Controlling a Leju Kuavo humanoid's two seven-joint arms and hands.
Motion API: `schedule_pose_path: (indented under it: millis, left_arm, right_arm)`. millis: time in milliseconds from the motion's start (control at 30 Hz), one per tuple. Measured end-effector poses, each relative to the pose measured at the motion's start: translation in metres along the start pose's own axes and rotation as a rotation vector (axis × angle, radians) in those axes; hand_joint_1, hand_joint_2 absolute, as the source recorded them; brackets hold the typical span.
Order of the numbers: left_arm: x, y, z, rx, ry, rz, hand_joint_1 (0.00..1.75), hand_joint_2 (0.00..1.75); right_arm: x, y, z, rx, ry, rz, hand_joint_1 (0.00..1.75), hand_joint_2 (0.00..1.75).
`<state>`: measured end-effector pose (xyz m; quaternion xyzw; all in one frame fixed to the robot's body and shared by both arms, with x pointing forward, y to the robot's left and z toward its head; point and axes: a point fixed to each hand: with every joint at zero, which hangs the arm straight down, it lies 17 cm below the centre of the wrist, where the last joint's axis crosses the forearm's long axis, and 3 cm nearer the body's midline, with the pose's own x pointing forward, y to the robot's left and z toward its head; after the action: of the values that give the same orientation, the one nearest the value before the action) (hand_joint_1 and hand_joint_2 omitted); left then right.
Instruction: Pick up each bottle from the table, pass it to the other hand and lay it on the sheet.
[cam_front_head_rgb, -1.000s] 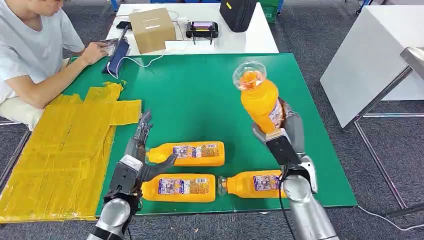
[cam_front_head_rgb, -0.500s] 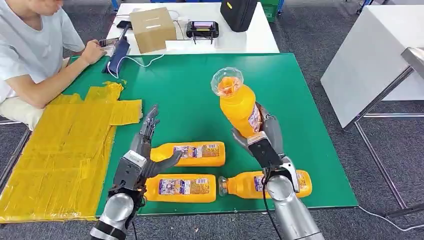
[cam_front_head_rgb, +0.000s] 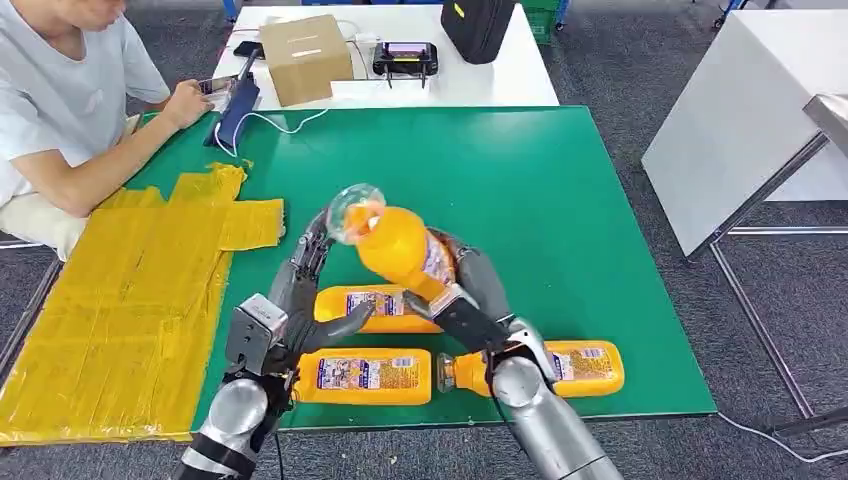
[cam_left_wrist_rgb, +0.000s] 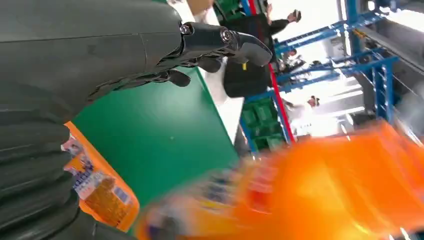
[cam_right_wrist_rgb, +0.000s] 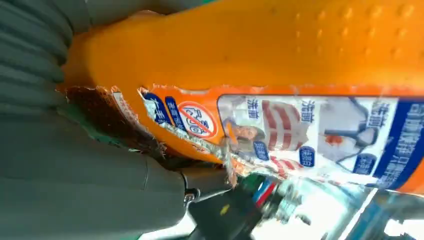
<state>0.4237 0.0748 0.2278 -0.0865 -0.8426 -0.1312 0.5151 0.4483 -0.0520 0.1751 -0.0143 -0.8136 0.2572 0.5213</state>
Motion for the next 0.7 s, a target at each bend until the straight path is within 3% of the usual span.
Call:
schedule_pose_path:
  millis: [267,700]
  left_arm:
    - [0.012,-0.023,-0.006,-0.073,-0.035,-0.002,0.0,1.75]
    - [0.014,-0.036,-0.011,-0.111,-0.05,-0.032,0.0,1.75]
  right_arm:
    - [0.007,0.054,-0.001,0.146,-0.012,0.005,1.75,1.75]
    - [0.0,0.067,-0.004,0.183,-0.004,0.048,1.75,1.75]
